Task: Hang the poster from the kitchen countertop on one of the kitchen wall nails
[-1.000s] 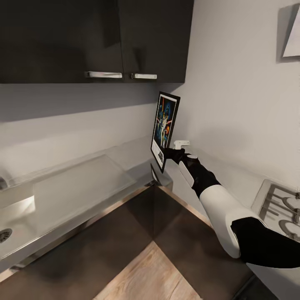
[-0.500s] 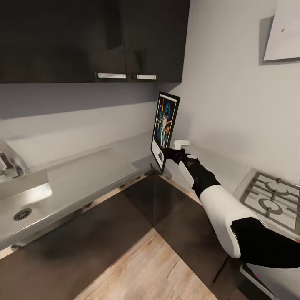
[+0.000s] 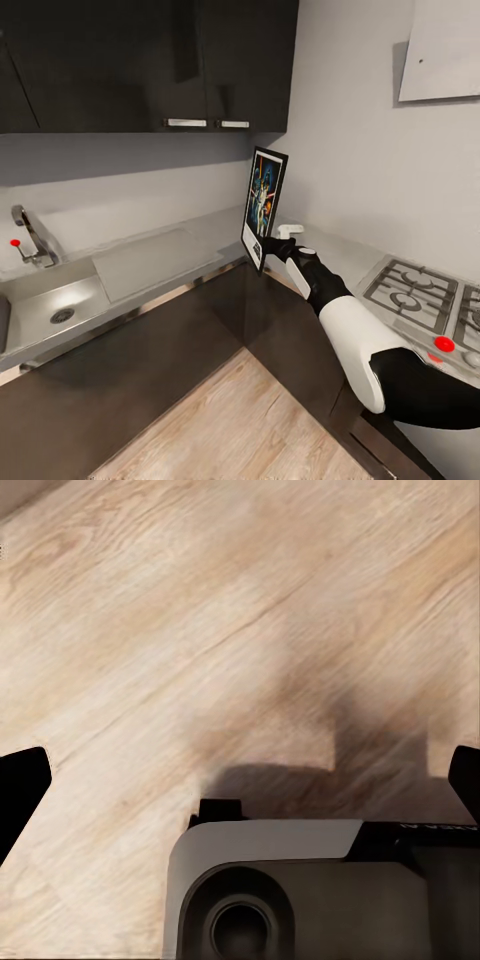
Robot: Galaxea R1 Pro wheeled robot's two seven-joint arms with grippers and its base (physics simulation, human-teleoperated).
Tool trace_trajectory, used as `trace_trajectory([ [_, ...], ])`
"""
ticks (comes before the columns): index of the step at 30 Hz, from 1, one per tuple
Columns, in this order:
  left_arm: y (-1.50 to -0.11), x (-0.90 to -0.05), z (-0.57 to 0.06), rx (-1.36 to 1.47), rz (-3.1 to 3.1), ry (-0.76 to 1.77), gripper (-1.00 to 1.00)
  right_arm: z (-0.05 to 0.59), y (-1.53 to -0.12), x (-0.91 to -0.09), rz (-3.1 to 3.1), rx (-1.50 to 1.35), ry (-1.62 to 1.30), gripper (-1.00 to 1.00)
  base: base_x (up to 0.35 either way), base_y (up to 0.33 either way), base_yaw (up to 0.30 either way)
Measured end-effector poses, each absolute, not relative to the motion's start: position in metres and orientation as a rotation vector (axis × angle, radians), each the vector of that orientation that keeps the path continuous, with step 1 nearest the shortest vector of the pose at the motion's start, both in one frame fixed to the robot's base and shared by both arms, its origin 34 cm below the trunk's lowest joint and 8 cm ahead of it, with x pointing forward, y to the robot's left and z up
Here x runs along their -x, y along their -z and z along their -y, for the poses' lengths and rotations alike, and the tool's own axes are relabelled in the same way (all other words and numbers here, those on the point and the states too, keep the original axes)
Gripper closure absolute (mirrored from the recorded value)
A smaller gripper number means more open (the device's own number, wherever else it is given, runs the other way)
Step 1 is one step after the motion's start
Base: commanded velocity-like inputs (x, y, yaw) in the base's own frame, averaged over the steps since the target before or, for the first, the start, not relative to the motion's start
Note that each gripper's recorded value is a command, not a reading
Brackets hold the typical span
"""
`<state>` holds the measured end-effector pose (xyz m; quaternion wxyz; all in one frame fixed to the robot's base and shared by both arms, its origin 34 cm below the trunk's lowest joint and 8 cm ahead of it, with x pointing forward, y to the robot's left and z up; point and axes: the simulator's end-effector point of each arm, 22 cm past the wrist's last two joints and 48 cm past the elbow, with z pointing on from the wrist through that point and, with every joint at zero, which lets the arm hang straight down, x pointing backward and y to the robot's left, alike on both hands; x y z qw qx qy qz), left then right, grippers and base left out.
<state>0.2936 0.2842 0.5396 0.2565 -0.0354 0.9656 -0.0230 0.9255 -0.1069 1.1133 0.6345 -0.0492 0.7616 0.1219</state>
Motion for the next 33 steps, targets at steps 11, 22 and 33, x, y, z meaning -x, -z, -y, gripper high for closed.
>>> trace_trajectory([
  [11, -0.5397, -0.2941, -0.2843, 0.096, -2.619, 0.062, -1.00, 0.1067, -1.1134, -0.9255, -1.741, 0.112, -0.279, 1.00, -0.337, 0.000, 0.000],
  [22, -0.5398, -0.2943, -0.2842, 0.096, -2.619, 0.063, -1.00, 0.1067, -1.1133, -0.9255, -1.741, 0.112, -0.280, 1.00, -0.337, 0.000, 0.000],
  [33, -0.5398, -0.2943, -0.2842, 0.096, -2.619, 0.063, -1.00, 0.1049, -1.1217, -0.9204, -1.710, 0.111, -0.290, 1.00, -0.337, 0.000, 0.000],
])
